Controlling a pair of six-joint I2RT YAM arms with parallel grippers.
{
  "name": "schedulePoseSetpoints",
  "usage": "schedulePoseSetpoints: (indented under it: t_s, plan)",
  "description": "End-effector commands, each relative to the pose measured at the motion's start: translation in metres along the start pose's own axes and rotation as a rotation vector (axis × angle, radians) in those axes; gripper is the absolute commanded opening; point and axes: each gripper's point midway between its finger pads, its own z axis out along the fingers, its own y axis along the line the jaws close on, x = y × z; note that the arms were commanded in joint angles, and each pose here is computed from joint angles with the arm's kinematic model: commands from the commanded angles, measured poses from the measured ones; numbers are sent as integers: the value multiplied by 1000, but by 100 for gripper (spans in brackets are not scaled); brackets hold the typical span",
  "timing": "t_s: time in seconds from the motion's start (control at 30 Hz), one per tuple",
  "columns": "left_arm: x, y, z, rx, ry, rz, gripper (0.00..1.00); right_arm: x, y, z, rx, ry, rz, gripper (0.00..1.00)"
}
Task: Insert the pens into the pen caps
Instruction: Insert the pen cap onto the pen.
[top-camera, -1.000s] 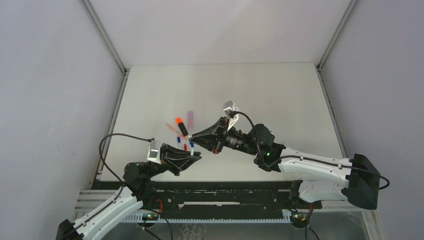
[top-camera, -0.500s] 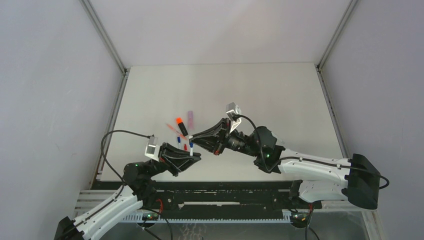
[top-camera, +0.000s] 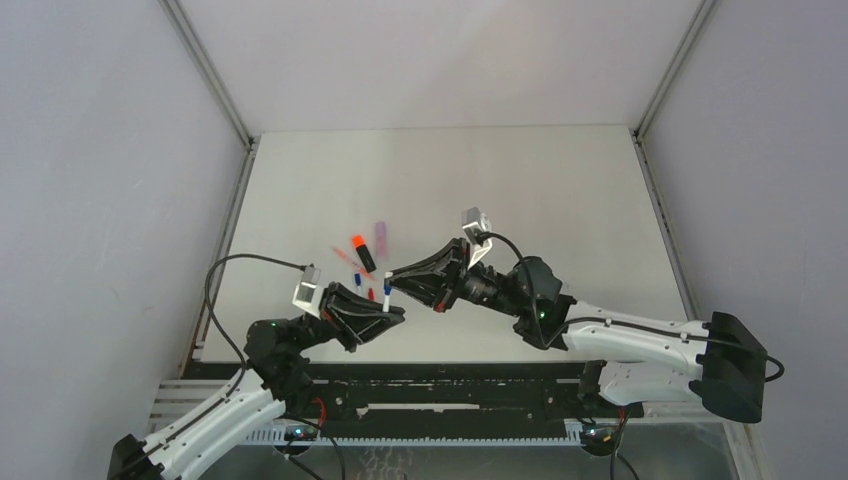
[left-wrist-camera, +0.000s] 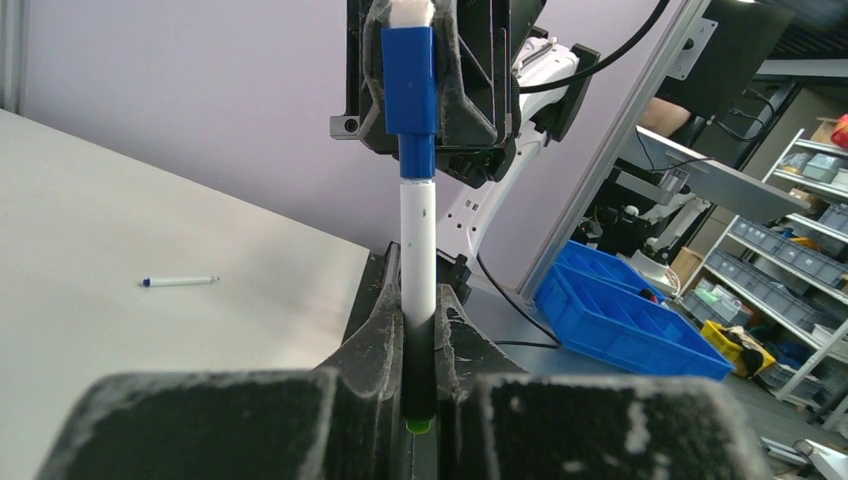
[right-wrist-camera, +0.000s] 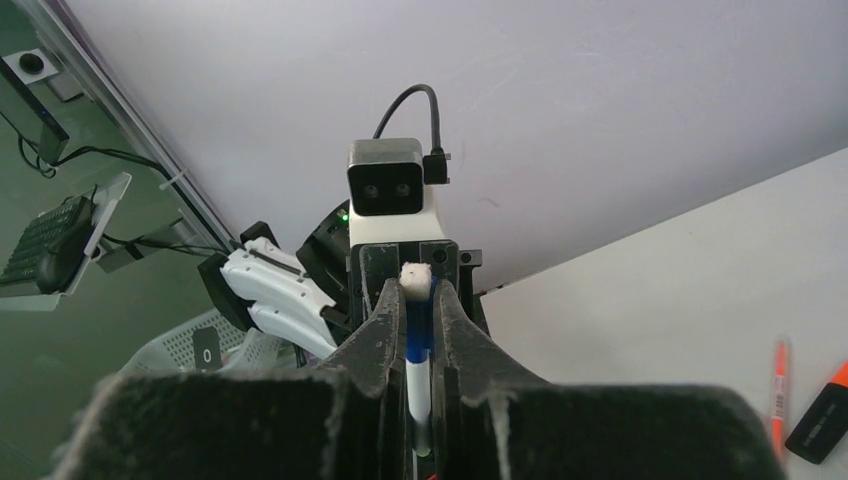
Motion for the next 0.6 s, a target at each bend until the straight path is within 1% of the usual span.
schedulePoseSetpoints:
  t_s: [0.0,0.27,0.57]
  plan:
    - [-90,-42,17,76,-263,114,0,96,-4,-31,12,329,122,0]
    - [-89,-41,21,67,-235,132,0,121,-9,-44,76,430,183,0]
    - [-98,-40,20,44,-268,157,0,159,-15,-63,154,542,293,0]
